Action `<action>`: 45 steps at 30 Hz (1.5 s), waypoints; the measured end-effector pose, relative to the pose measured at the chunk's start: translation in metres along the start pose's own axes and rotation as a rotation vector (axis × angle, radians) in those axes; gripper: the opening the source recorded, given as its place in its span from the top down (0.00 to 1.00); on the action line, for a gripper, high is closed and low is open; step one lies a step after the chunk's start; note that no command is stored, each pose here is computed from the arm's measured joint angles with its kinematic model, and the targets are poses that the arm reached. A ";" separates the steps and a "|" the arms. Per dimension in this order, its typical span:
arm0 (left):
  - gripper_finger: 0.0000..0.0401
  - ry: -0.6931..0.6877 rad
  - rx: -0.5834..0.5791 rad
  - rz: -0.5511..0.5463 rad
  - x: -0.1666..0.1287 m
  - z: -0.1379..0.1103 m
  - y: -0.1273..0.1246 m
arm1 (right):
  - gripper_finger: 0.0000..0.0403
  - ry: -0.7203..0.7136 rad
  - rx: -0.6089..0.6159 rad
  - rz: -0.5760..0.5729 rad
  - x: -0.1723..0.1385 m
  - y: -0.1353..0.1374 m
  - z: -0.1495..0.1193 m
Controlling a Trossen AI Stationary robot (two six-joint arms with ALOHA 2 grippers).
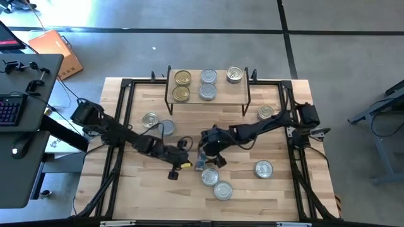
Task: Stack canned seafood by type on shelf
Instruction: Put the bottom blue tuna can on the shelf aligned with the other blue tuna can
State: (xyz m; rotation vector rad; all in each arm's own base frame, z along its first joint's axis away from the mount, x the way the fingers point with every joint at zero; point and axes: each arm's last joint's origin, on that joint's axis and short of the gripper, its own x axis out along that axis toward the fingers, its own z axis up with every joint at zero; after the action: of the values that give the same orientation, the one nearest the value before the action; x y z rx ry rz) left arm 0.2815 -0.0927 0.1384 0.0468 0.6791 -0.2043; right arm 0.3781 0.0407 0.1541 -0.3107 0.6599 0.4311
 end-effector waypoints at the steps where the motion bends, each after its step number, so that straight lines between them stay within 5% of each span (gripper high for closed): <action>1: 1.00 -0.014 -0.002 0.001 0.001 -0.001 0.001 | 0.14 -0.023 0.001 0.020 0.000 -0.002 0.000; 16: 1.00 -0.037 0.096 0.095 0.004 -0.001 0.023 | 0.19 -0.042 0.016 0.117 0.014 -0.003 -0.011; 30: 1.00 -0.047 0.196 0.315 -0.021 0.012 0.025 | 0.25 0.028 -0.025 0.022 0.018 0.011 -0.008; 38: 1.00 0.046 0.104 0.186 -0.054 0.006 -0.006 | 0.28 0.020 -0.066 0.013 0.017 0.008 -0.008; 45: 1.00 0.103 0.057 0.010 -0.035 -0.005 -0.020 | 0.29 0.019 -0.055 0.004 0.016 0.005 -0.009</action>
State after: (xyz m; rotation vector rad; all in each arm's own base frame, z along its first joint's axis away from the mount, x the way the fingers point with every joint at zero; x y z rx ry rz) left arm 0.2479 -0.1057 0.1565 0.1157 0.7754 -0.2122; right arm 0.3824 0.0459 0.1361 -0.3660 0.6682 0.4507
